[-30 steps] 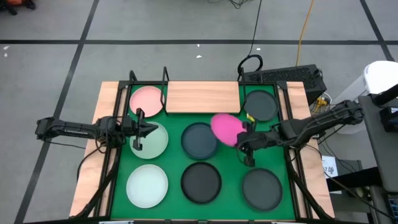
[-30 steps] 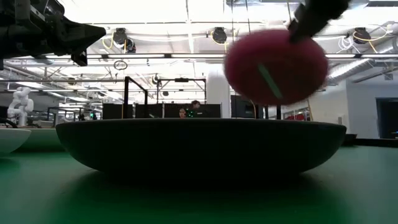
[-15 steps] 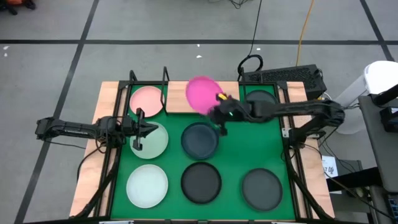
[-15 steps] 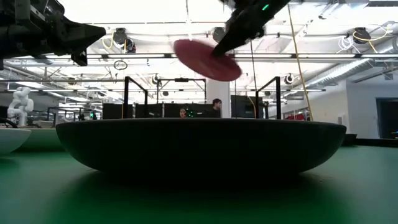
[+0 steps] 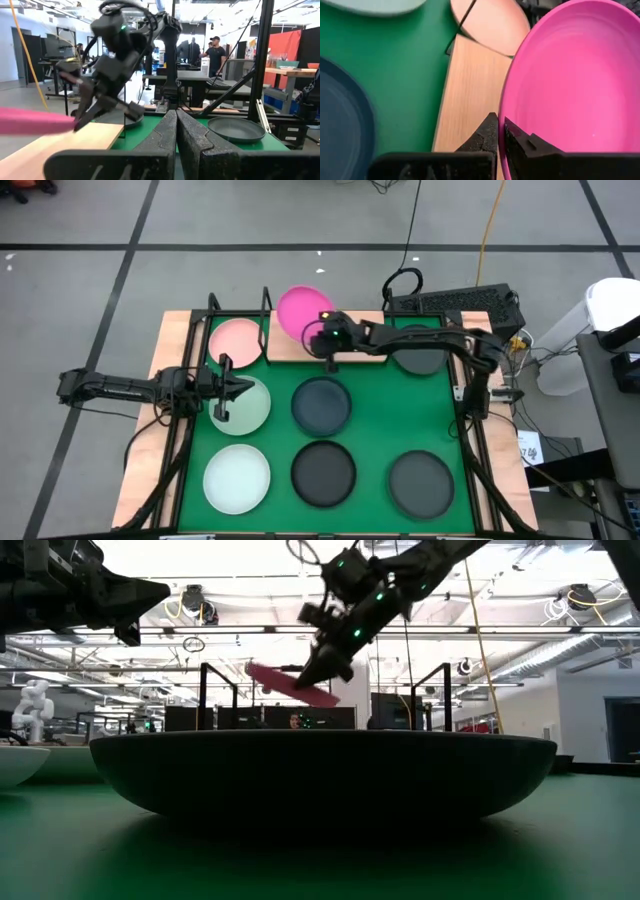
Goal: Place and stack plates onto a shelf
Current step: Put the pink plate on the shelf
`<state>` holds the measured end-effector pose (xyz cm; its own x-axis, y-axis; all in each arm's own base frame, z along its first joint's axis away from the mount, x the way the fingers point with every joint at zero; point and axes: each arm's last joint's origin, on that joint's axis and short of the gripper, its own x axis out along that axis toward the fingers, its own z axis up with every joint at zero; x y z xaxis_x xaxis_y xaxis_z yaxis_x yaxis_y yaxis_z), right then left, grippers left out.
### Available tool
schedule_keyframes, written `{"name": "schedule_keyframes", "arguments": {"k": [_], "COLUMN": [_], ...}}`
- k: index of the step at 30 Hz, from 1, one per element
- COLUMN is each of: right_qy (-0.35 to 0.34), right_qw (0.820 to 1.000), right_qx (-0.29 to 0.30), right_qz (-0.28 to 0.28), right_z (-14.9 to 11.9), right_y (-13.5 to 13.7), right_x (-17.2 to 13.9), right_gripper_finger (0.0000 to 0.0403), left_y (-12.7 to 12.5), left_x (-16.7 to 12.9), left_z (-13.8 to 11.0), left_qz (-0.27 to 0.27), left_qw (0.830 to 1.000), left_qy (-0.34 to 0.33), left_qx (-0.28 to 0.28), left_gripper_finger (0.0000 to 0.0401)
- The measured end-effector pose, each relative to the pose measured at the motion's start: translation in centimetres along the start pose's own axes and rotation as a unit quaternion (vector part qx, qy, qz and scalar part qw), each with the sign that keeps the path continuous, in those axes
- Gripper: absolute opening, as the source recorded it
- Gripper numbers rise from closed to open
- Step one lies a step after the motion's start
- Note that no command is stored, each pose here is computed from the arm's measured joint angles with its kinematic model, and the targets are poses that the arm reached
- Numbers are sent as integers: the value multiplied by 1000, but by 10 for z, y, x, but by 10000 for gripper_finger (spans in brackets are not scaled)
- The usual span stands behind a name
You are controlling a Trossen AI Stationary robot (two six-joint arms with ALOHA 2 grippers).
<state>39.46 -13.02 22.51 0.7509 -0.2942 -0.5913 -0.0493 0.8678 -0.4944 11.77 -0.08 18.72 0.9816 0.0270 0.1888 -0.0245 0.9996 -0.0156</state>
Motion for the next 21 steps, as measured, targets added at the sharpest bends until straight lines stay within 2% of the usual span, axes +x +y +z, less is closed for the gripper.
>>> {"name": "schedule_keyframes", "arguments": {"k": [10, 14, 21], "right_qy": [42, 26, 1], "right_qw": [999, 999, 1000], "right_qx": [-4, 6, 12], "right_qz": [28, 20, 9], "right_z": [-21, -18, -10], "right_y": [14, 17, 19], "right_x": [37, 40, 40], "right_gripper_finger": [0, 2, 35], "left_y": [0, 0, 0], "left_x": [0, 0, 0], "left_z": [0, 0, 0], "left_qz": [0, 0, 0], "left_qw": [1000, 1000, 1000], "left_qy": [0, 0, 0], "left_qx": [0, 0, 0], "left_gripper_finger": [12, 12, 12]}}
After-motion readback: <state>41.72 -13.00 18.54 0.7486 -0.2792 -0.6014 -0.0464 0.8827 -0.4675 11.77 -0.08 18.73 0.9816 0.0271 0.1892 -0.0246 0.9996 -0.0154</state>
